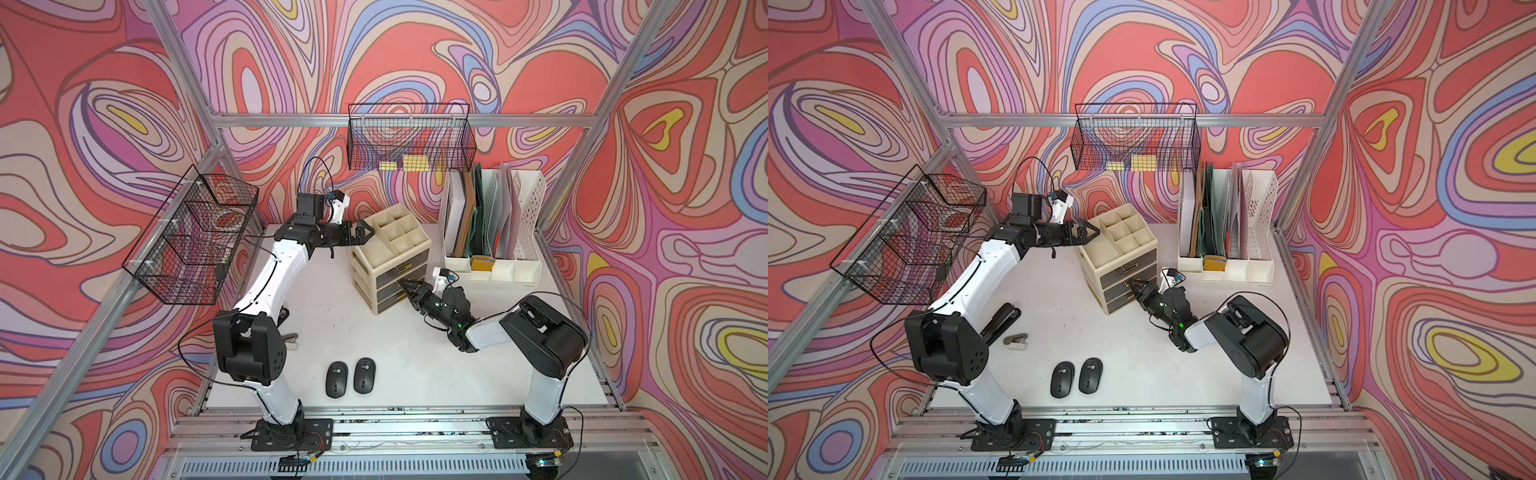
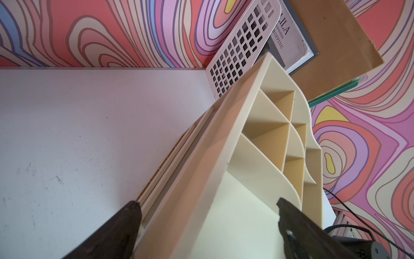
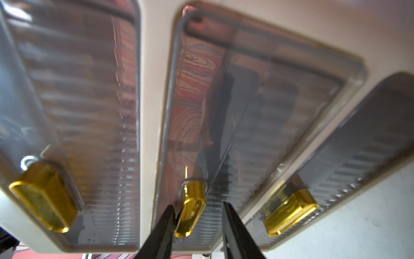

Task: Take the mice out of the drawer
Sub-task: Open the drawer in the storage box.

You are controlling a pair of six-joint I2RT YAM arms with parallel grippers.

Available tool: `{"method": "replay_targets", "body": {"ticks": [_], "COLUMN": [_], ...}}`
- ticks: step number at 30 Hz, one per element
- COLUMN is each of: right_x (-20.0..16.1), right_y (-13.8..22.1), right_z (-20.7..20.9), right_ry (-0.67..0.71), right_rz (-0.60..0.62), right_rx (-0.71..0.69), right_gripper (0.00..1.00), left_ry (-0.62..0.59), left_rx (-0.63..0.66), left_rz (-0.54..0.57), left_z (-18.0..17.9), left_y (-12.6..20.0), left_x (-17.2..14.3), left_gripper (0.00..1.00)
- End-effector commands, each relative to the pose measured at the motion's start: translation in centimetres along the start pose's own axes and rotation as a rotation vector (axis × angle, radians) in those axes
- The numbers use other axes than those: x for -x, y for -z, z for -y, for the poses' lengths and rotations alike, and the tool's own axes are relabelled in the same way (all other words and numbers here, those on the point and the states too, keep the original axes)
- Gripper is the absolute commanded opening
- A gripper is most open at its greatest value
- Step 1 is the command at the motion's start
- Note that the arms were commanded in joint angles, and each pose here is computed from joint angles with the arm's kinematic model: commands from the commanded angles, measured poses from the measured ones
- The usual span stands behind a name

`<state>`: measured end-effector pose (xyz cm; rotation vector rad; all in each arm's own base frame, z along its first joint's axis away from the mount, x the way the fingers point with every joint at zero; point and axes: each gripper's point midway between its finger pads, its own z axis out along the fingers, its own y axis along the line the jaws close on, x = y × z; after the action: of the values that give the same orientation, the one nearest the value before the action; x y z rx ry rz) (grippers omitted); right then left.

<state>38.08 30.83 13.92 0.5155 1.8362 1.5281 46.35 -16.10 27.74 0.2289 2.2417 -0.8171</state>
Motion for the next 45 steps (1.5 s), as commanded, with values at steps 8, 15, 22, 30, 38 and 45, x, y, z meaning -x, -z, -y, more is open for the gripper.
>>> {"method": "replay_targets", "body": {"ticks": [8,15,22,30,38,45], "right_x": [0.3,0.6,1.1,0.8,0.6,0.6], "right_y": [-0.4,-0.5,0.3,2.0,3.7,5.3], "right_z": [0.3,0.1,0.1,0.2,-0.3,0.0], "right_ry": [-0.015,-0.006,-0.008,-0.052,-0.072,-0.099], "right_rz": [0.036,0.046,0.062,0.061,0.058,0.067], "right_rx": [0.021,0.024,0.023,0.037,0.040,0.013], "right_gripper": [0.31,0.22,0.13,0.13,0.13,0.12], "left_ry": [-0.013,-0.016,-0.012,-0.007,-0.011,-0.017], "left_rx": [-0.020,-0.017,0.011,0.057,0.070,0.082], "left_rz": [0.004,0.004,-0.001,-0.005,-0.004,0.000], "left_z": [0.7,0.6,0.1,-0.7,-0.9,-1.0], "left_y": [0.6,0.6,0.6,0.5,0.6,0.8], "left_x": [0.4,0.4,0.3,0.1,0.1,0.3], "left_gripper": [0.99,0.99,0.99,0.96,0.96,0.97]}}
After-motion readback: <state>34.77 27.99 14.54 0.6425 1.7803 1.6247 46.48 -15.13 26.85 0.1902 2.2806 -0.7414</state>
